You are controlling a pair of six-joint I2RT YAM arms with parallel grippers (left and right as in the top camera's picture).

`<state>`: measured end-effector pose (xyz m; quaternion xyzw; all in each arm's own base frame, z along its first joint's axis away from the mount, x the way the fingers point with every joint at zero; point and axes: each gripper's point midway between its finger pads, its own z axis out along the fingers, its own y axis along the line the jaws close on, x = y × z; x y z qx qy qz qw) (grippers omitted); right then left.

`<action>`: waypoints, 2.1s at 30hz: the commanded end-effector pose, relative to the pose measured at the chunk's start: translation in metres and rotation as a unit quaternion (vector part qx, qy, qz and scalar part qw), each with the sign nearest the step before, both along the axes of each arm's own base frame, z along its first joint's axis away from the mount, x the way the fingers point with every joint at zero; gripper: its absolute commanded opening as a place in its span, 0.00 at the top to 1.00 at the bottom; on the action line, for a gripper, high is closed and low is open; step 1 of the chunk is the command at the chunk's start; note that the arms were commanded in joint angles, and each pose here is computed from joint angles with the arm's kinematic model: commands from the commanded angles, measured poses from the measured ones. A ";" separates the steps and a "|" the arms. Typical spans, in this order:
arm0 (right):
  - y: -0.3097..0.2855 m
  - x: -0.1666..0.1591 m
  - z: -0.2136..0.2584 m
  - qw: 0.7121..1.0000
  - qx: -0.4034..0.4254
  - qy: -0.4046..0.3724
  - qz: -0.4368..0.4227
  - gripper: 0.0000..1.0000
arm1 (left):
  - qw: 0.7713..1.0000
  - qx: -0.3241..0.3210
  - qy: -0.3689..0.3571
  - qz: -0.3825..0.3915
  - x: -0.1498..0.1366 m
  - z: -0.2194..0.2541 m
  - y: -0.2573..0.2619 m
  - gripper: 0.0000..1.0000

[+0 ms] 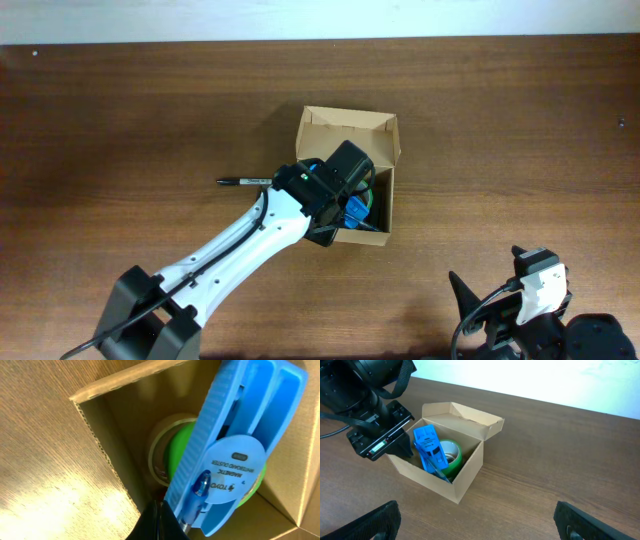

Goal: Pack container
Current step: 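Lower the pen beside the blue duster and open the left gripper, then move the left gripper to the black Sharpie marker and grasp it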

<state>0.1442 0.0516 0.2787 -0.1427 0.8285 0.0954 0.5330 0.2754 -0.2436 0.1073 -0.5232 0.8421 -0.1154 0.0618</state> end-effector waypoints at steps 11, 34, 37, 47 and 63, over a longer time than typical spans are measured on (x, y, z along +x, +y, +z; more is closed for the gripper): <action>-0.003 0.001 0.001 1.000 0.002 -0.002 -0.010 0.01 | 0.995 0.007 -0.093 -0.044 0.027 0.043 0.004 0.53; -0.003 0.001 0.001 1.000 0.003 -0.002 -0.010 0.01 | 0.982 0.106 -0.017 0.156 0.081 0.010 0.180 0.24; -0.003 0.001 0.001 1.000 0.003 -0.002 -0.010 0.01 | 0.981 0.107 0.019 0.160 0.083 -0.014 0.180 0.26; -0.003 0.001 0.001 1.000 0.003 -0.002 -0.010 0.01 | 0.979 0.107 0.100 0.144 0.095 -0.060 0.170 0.38; -0.003 0.001 0.001 1.000 0.003 -0.002 -0.010 0.01 | 0.974 0.089 0.141 0.156 0.106 -0.098 0.165 0.47</action>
